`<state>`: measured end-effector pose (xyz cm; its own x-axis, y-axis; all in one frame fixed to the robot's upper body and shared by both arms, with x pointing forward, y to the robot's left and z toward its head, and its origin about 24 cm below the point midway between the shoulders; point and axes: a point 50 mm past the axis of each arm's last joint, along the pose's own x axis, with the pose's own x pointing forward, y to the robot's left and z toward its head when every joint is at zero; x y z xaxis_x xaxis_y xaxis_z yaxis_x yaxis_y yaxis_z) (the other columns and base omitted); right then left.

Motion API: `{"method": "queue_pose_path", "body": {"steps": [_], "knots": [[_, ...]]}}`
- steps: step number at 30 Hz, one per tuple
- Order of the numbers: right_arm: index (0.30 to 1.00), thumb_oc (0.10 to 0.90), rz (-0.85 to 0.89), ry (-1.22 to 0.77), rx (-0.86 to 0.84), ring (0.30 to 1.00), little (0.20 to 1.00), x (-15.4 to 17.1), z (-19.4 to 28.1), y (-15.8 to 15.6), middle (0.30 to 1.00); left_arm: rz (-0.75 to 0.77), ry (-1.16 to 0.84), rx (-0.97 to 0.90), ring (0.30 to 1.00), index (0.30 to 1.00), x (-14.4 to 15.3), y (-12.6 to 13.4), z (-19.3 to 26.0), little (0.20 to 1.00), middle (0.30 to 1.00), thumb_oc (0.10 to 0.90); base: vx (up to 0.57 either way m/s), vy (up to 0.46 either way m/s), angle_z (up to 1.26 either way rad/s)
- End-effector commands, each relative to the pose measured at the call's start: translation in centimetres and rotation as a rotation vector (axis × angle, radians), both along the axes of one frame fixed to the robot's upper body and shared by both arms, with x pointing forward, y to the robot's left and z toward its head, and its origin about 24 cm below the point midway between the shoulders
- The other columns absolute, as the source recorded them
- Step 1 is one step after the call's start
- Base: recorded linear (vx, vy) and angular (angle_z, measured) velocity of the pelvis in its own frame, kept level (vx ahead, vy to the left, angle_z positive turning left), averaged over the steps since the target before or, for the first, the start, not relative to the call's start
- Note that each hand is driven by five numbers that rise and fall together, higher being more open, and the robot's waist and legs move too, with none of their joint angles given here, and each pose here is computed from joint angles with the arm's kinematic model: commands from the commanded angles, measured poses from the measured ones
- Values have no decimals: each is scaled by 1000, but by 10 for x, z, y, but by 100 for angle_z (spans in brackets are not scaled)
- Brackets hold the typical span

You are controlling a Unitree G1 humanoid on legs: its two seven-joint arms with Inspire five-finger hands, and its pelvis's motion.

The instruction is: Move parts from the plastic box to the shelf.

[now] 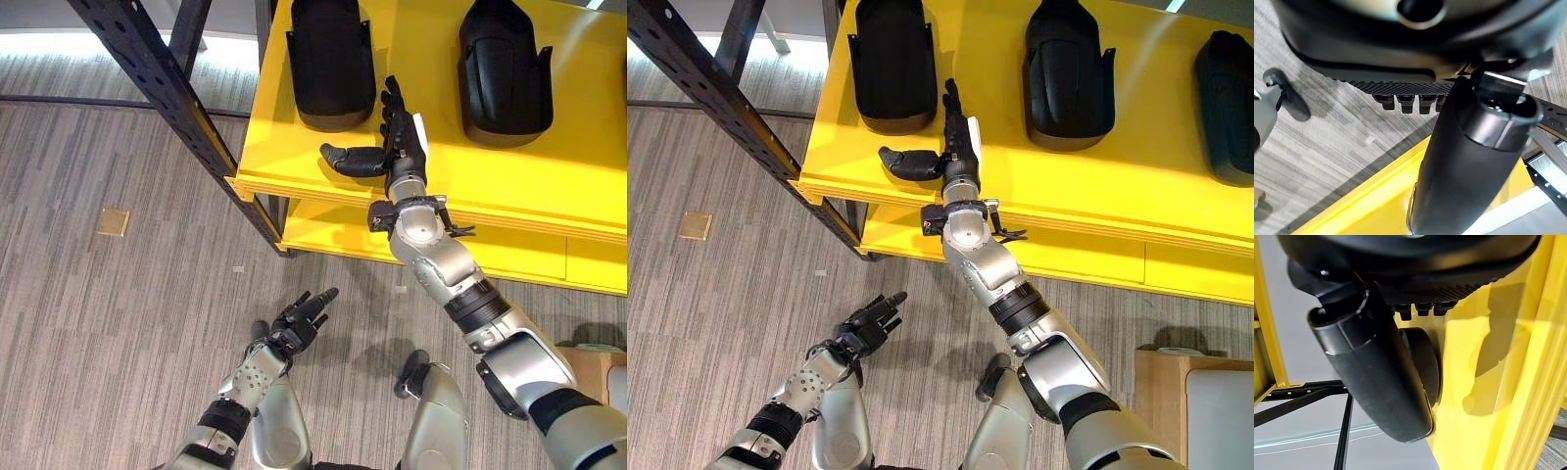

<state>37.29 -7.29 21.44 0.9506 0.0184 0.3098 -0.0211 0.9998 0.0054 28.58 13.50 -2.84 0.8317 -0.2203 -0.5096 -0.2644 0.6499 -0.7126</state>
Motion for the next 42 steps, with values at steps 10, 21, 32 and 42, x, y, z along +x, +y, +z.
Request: {"method": "queue_pose_path", "body": {"steps": [10, 21, 32, 42], "knots": [[1000, 900, 168, -250, 94, 1000, 1000, -21, 63, 26, 1000, -105, -114, -116, 1000, 1000, 11, -41, 28, 1000, 1000, 900, 0, 0, 0], [1000, 900, 206, -228, 104, 1000, 1000, -23, 59, 31, 1000, -104, -113, -120, 1000, 1000, 11, -41, 28, 1000, 1000, 900, 0, 0, 0], [1000, 900, 268, -203, 104, 1000, 1000, -28, 50, 40, 1000, -105, -112, -129, 1000, 1000, 8, -40, 23, 1000, 1000, 900, 0, 0, 0], [1000, 900, 281, -199, 106, 1000, 1000, -29, 46, 39, 1000, -99, -101, -126, 1000, 1000, 7, -38, 20, 1000, 1000, 900, 0, 0, 0]]}}
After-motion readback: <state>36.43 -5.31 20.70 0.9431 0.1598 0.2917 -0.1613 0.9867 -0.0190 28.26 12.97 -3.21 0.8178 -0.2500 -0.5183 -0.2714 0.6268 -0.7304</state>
